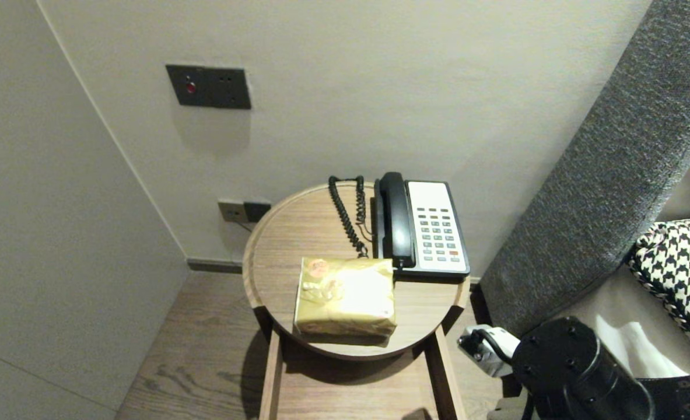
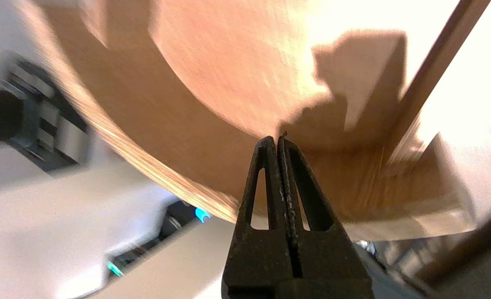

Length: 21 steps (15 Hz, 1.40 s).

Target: Put the tissue on the table in the drawer one by one

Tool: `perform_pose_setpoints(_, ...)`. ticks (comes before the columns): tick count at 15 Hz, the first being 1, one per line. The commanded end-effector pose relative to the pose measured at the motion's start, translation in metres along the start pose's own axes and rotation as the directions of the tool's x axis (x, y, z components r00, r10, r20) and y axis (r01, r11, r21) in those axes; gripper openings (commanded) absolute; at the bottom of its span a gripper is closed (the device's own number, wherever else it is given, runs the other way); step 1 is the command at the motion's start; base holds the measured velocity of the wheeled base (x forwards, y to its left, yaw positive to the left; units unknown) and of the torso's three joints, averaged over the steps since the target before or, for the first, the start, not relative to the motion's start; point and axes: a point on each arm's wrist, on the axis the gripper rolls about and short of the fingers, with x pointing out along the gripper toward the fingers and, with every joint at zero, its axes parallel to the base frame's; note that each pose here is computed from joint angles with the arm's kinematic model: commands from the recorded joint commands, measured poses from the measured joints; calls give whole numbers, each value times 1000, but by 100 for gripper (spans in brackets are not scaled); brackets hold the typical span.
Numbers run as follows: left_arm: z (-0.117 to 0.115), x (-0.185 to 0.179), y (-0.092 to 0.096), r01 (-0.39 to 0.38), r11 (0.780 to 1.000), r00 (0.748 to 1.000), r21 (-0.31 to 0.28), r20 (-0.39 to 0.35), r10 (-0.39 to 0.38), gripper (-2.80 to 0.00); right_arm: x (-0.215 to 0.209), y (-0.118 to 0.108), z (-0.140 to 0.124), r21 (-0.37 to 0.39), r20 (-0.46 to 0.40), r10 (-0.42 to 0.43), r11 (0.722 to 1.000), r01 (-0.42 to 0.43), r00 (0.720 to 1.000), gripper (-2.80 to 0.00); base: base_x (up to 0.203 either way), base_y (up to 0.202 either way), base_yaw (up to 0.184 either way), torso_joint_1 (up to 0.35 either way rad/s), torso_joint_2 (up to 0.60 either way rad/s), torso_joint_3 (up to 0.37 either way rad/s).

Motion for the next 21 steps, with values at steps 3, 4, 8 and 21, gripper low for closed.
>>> perform_pose_setpoints(3,0,0,0,-1,1000,1000,-1,2,1,-280,-36,17,25,-22,94,53,998,-51,994,-280,0,0,0,0,0,0)
perform_pose_setpoints(4,0,0,0,1,1000,1000,-1,2,-1,-280,-44,21,29,-25,92,49,999,-47,995,-280,0,0,0,0,0,0)
perform_pose_setpoints(8,0,0,0,-1,1000,1000,-1,4,1,-280,-58,19,27,-24,116,31,999,-28,993,-280,0,0,0,0,0,0)
perform_pose_setpoints(21,0,0,0,-1,1000,1000,-1,2,1,-280,-82,18,13,-128,250,-35,989,68,968,-280,0,0,0,0,0,0)
